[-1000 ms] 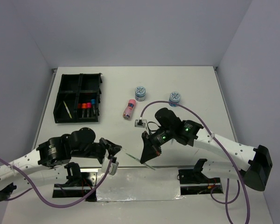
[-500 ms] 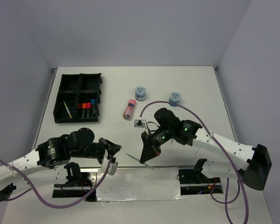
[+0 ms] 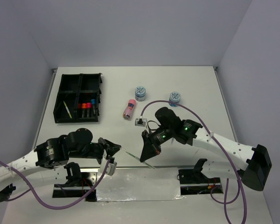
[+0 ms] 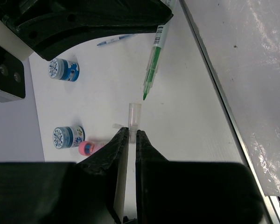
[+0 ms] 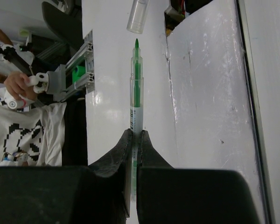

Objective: Sort the stationery into containers
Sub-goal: Close the pen cap on the pen.

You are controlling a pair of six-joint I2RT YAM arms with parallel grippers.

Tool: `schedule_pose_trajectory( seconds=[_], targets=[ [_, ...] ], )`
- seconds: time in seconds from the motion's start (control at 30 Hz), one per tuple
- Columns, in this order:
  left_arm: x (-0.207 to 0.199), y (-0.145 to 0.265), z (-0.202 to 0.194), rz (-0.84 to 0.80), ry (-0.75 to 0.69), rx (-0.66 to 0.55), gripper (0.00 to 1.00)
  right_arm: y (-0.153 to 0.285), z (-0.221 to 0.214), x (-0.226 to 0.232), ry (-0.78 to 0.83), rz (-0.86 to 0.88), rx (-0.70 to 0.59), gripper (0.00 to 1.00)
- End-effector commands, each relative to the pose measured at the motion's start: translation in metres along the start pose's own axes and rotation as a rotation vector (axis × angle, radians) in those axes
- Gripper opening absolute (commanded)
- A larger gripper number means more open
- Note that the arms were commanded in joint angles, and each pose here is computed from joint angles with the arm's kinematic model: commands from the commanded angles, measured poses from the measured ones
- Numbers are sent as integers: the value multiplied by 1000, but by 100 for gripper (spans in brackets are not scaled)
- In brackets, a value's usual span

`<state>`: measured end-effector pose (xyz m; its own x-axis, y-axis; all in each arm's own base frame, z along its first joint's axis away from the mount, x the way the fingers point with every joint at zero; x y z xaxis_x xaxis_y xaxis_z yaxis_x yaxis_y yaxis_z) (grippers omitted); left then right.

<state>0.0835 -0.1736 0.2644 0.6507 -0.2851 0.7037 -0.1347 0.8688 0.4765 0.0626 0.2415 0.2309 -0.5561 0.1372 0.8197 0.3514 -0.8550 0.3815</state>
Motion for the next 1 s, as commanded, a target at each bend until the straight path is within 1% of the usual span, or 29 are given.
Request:
schedule_pose_trajectory(
  seconds=[0.0,0.4,0.7,0.97],
  targets=[
    [5,-1,7,27,-37,-49,0,0,6,3,50,41,-22,0],
    [4,-4,7,7,-33,-54,0,4,12,-2,42,39,-55,0],
    [5,-4,11,1,-35,-79,0,2,16,-4,32,39,-50,0],
    [4,-7,10,-19,-32,-70,0,0,17,-6,20,27,-40,0]
  ],
)
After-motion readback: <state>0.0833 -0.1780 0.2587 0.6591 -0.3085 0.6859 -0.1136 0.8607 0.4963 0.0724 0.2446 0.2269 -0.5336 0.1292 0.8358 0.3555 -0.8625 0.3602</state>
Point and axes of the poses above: each gripper's point midway between its finger pads, its own y axis back along the fingers, its own x axis along the line the jaws close on, z = x × y, the point moved 6 cm from there along y, back along the fingers, and after that the axes turned 8 degrees about -y, right-handed, at the moved point
